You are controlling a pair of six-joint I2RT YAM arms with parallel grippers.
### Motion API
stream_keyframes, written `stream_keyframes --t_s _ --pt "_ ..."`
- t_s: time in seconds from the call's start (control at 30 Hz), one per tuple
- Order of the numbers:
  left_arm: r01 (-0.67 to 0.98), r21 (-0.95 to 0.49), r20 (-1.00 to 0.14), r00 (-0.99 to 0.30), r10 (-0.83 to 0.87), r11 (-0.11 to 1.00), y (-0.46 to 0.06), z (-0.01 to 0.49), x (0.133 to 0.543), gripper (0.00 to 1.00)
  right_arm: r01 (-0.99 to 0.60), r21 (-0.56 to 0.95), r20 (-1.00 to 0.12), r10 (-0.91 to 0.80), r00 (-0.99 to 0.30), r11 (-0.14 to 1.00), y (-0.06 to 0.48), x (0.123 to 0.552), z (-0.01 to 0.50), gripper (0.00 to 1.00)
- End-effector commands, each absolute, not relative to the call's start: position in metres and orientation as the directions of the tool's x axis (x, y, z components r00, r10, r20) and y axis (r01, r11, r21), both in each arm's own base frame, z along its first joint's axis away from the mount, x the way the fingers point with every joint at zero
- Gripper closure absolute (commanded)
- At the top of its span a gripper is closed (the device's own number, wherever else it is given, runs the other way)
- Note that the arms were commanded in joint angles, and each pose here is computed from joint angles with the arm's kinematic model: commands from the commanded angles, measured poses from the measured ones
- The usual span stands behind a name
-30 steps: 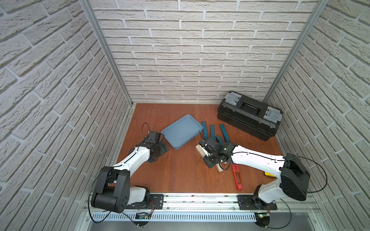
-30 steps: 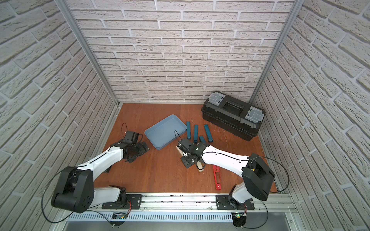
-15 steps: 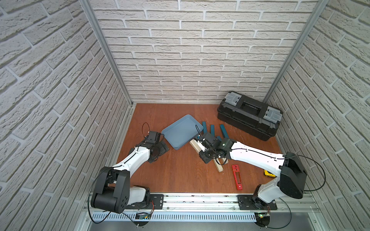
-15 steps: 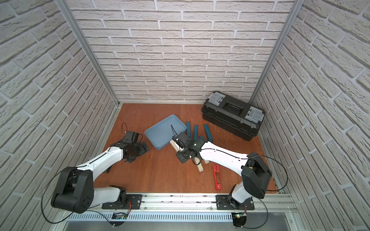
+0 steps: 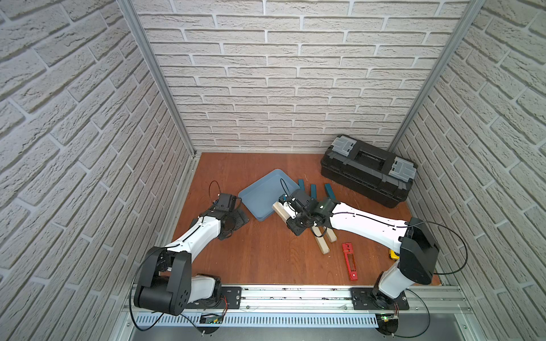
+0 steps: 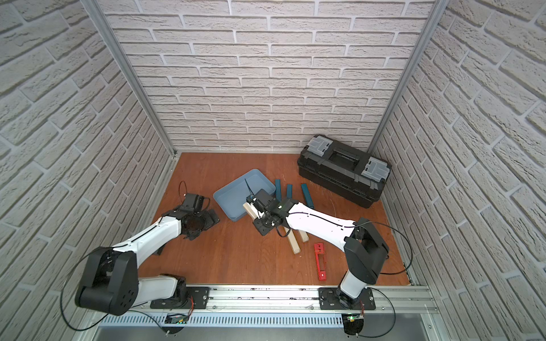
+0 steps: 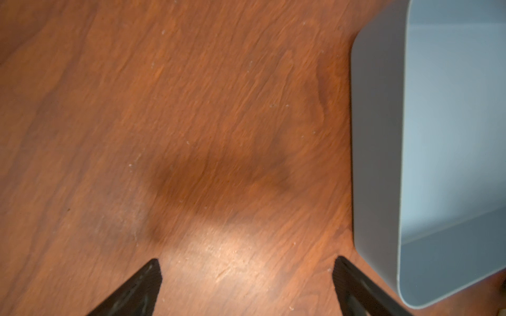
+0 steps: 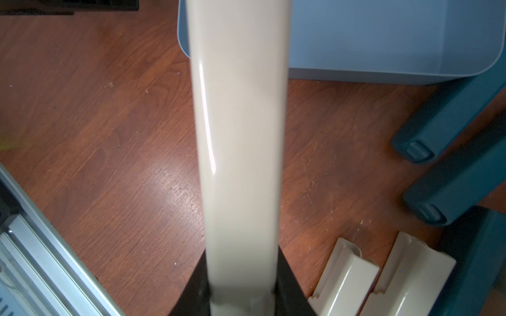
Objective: Put the pruning pliers into the storage box
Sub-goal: Place the pruning pliers in the storage box.
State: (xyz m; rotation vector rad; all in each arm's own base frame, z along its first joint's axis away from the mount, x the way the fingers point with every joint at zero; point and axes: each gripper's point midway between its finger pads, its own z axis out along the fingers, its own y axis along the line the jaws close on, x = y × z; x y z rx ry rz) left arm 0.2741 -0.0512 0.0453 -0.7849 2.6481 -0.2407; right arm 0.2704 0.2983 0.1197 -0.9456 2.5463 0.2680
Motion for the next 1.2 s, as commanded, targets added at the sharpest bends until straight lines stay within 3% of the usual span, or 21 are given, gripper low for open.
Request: stream_keyframes --t_s 0.0,1.17 --pt "-0.482 -0.28 -0.323 -0.767 -0.554 0.83 -0.049 0.056 0.283 0.02 -0.674 0.046 -0.479 -0.576 -0.662 0.737 0.312 0.283 0.129 0.98" --pt "-0.501 -0.31 -0.312 -0.749 -0.584 0.808 -0.028 0.051 0.31 0.02 -0.74 0.068 -0.489 -0.624 -0.609 0.669 0.397 0.365 0.111 0.97"
